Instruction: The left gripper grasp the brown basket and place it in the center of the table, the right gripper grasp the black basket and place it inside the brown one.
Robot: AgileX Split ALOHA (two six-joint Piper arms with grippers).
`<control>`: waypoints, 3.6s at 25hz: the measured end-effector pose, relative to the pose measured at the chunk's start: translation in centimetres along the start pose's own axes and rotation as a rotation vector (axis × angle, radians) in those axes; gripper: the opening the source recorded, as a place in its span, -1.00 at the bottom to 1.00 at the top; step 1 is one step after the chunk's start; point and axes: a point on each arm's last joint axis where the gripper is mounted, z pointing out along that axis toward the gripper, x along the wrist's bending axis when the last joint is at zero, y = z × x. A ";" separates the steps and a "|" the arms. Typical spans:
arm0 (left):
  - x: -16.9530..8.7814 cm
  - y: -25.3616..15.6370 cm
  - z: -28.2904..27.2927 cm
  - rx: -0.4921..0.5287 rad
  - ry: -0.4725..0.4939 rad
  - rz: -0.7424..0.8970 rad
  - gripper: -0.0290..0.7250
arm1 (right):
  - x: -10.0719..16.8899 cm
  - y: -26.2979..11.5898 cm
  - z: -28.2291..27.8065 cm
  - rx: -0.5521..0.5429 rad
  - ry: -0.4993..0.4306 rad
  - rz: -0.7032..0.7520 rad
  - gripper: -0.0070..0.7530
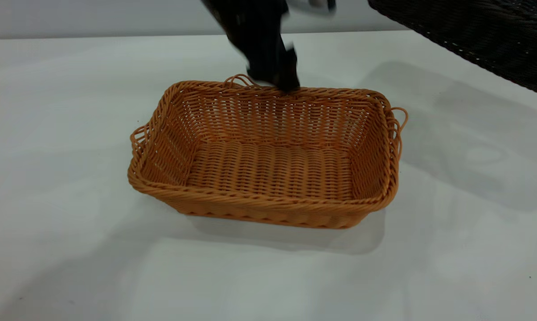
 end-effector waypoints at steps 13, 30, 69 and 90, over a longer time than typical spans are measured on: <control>10.5 -5.8 -12.9 -0.109 0.253 -0.560 0.54 | 12.4 -7.0 9.6 0.324 -0.031 -0.271 -0.77; 10.7 -6.6 -13.1 -0.091 0.244 -0.578 0.54 | 12.4 -10.3 18.4 0.380 -0.121 -0.273 -0.77; -0.6 -5.5 -41.0 -0.250 0.352 -0.736 0.54 | 24.6 -18.3 -16.8 -0.220 0.055 -0.938 0.50; -20.5 -16.9 -40.8 -0.134 0.458 -0.909 0.54 | 8.8 -33.5 -14.0 -0.302 -0.125 -1.022 0.50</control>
